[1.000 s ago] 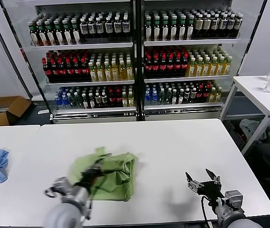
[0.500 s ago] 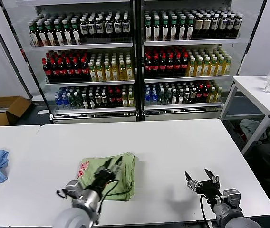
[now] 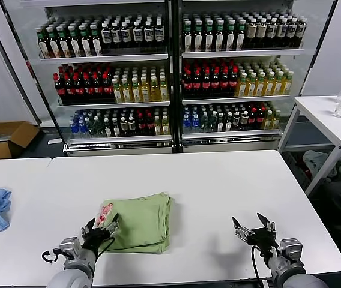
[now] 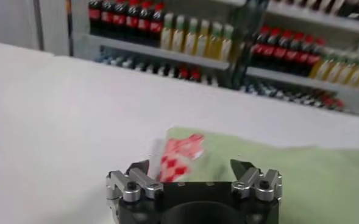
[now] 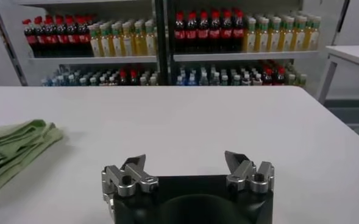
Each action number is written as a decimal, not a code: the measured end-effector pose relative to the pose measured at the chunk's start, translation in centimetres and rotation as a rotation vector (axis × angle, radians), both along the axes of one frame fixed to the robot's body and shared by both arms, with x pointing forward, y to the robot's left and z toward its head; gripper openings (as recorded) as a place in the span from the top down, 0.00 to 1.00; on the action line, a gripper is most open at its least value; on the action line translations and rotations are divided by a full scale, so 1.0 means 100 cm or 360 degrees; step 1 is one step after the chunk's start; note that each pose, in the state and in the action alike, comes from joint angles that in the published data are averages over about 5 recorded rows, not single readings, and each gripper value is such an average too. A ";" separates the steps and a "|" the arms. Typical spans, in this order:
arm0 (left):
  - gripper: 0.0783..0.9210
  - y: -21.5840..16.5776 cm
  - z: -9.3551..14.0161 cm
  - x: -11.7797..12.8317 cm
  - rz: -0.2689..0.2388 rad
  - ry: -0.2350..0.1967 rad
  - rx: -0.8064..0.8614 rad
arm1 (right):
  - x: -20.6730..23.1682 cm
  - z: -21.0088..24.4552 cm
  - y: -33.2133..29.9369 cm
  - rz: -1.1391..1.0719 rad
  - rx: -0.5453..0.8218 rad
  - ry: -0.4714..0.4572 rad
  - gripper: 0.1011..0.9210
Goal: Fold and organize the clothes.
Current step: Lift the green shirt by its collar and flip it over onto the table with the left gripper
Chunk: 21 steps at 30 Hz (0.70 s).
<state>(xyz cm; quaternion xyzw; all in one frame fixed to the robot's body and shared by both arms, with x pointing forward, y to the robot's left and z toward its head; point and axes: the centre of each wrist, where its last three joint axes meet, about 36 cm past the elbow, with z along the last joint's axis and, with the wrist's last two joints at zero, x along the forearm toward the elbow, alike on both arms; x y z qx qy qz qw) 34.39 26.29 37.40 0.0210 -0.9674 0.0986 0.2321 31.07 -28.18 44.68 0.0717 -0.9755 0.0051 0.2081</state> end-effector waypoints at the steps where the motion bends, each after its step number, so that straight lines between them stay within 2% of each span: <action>1: 0.25 0.001 -0.001 0.000 0.0002 0.0006 0.0001 | -0.001 0.000 0.000 -0.0001 0.0001 -0.0001 0.12; 9: 0.52 0.012 -0.006 -0.003 0.0002 0.0040 -0.0137 | -0.004 0.005 0.001 -0.0010 0.0010 -0.0015 0.12; 15: 0.72 0.023 -0.011 0.000 0.0024 0.0068 -0.0408 | -0.007 0.007 0.001 -0.0018 0.0015 -0.0019 0.12; 21: 0.91 0.041 -0.010 0.002 0.0087 0.0081 -0.0726 | -0.009 0.009 0.000 -0.0021 0.0016 -0.0022 0.12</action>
